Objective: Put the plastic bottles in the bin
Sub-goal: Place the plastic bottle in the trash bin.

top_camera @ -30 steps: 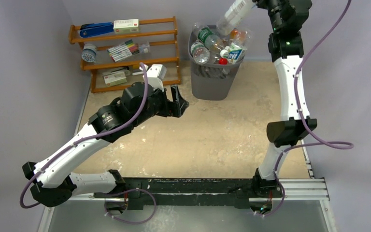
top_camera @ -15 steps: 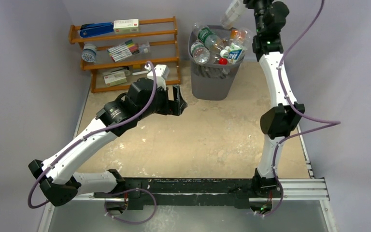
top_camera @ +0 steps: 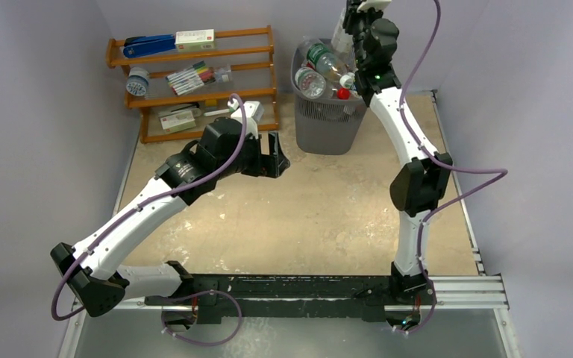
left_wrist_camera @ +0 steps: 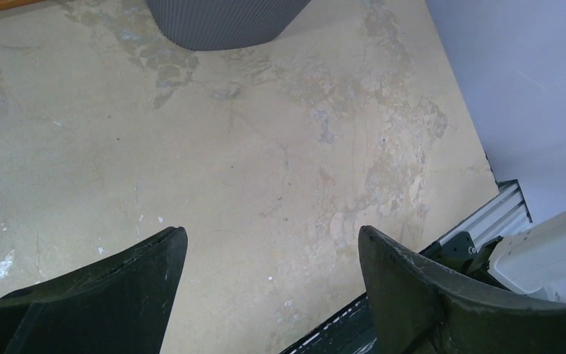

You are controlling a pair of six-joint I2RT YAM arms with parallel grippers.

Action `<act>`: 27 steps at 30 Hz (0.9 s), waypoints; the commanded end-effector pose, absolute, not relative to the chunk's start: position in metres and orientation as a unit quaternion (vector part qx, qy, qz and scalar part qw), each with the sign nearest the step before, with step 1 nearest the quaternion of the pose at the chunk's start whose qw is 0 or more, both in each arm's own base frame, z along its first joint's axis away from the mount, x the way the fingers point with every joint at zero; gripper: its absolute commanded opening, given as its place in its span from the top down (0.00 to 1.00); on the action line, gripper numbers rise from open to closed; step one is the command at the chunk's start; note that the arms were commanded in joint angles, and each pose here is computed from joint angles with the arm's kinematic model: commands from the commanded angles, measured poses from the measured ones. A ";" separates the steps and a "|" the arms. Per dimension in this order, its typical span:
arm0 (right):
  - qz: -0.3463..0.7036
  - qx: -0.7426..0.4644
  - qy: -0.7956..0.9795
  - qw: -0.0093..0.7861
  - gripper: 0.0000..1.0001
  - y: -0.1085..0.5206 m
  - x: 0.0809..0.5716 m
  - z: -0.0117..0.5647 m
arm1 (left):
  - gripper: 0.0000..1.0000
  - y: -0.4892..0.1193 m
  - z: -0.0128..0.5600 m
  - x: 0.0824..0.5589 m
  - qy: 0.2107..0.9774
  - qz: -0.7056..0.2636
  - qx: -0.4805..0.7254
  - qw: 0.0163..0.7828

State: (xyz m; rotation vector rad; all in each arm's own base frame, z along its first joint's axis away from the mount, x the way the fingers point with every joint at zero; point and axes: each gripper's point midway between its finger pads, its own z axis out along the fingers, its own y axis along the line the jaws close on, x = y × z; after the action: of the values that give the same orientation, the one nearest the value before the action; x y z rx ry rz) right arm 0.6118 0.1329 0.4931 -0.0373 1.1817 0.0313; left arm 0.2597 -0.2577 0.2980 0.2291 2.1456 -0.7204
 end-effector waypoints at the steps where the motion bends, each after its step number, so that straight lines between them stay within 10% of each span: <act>1: -0.028 0.012 0.528 0.849 0.87 0.111 0.587 0.518 | 0.14 -0.265 0.310 0.264 0.839 -0.306 0.104 0.438; 23: -0.022 -0.008 0.562 0.827 0.56 0.113 0.553 0.516 | 0.12 -0.272 0.306 0.260 0.836 -0.331 0.095 0.427; 27: -0.009 -0.026 0.571 0.821 0.37 0.121 0.543 0.508 | 0.12 -0.272 0.306 0.260 0.836 -0.334 0.094 0.426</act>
State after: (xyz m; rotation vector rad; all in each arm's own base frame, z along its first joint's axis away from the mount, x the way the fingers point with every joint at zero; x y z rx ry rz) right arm 0.5731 0.1201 0.4755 -0.0359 1.2701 -0.0498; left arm 0.2567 -0.2678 0.2898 0.2525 2.1494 -0.7807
